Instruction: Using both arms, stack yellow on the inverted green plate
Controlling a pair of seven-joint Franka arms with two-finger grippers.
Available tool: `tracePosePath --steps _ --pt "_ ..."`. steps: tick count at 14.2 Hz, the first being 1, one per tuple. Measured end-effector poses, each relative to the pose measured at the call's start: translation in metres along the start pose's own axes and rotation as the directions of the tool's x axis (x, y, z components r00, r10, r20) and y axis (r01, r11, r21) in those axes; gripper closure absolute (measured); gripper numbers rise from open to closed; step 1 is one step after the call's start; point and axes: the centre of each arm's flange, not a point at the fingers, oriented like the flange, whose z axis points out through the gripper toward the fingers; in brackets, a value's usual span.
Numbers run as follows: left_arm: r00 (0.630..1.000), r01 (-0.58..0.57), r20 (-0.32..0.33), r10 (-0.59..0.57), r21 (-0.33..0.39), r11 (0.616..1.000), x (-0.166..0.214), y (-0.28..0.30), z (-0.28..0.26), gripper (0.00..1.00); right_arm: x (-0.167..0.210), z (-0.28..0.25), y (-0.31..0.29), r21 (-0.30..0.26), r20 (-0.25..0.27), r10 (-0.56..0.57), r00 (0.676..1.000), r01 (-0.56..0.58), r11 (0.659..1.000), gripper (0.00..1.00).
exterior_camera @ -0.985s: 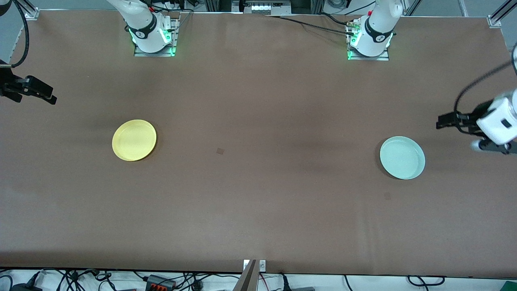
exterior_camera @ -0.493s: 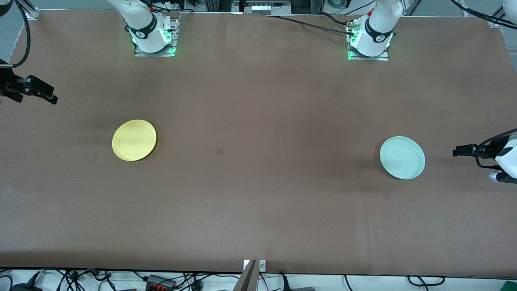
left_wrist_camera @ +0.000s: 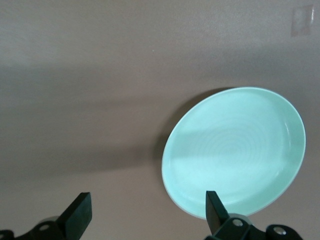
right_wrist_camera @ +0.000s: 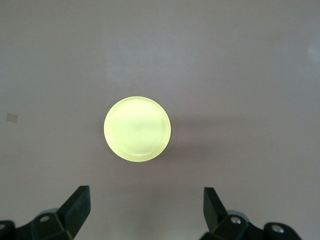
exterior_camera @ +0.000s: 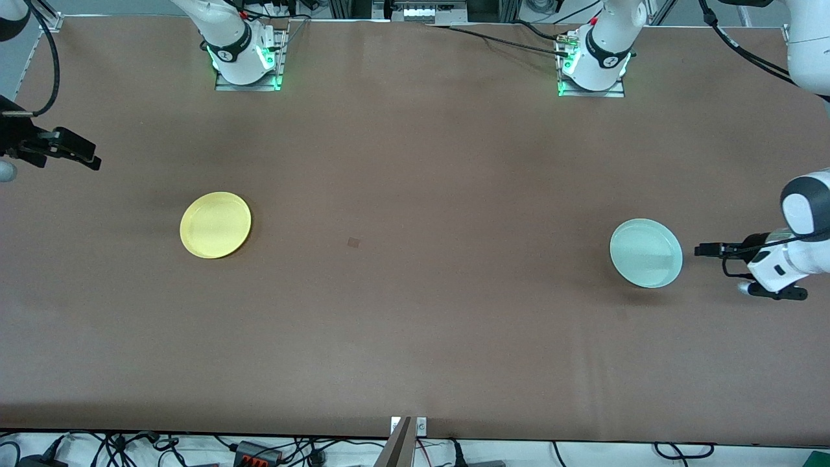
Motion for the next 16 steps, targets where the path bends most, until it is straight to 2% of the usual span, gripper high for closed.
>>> tracePosePath --steps 3,6,9,12,13,14,16 --pt "0.999 0.040 -0.023 -0.041 -0.062 0.997 -0.010 -0.007 0.025 0.00 0.004 0.008 -0.008 -0.001 0.012 -0.014 1.000 0.014 1.000 0.00" --pt "0.999 0.004 -0.051 -0.007 -0.055 0.998 -0.009 -0.011 0.034 0.00 0.007 0.013 -0.017 -0.002 0.020 -0.029 0.999 0.029 1.000 0.00" --pt "0.998 -0.042 -0.050 0.039 -0.052 0.998 -0.008 -0.012 0.048 0.04 0.008 0.016 -0.018 -0.002 0.026 -0.030 0.999 0.031 1.000 0.00" --pt "0.999 -0.046 -0.029 0.045 -0.061 0.997 -0.008 -0.015 0.065 0.29 0.008 0.017 -0.018 -0.001 0.027 -0.030 0.999 0.030 1.000 0.00" --pt "0.999 -0.045 -0.026 0.043 -0.062 0.997 -0.008 -0.016 0.069 0.29 0.008 0.017 -0.018 -0.001 0.028 -0.030 0.999 0.030 1.000 0.00" --pt "0.999 -0.044 -0.026 0.043 -0.062 0.997 -0.008 -0.017 0.071 0.35 0.008 0.017 -0.018 -0.001 0.028 -0.030 0.999 0.030 1.000 0.00" --pt "0.999 -0.044 -0.025 0.042 -0.062 0.997 -0.008 -0.017 0.072 0.58 0.008 0.019 -0.018 -0.001 0.032 -0.030 0.999 0.030 1.000 0.00"
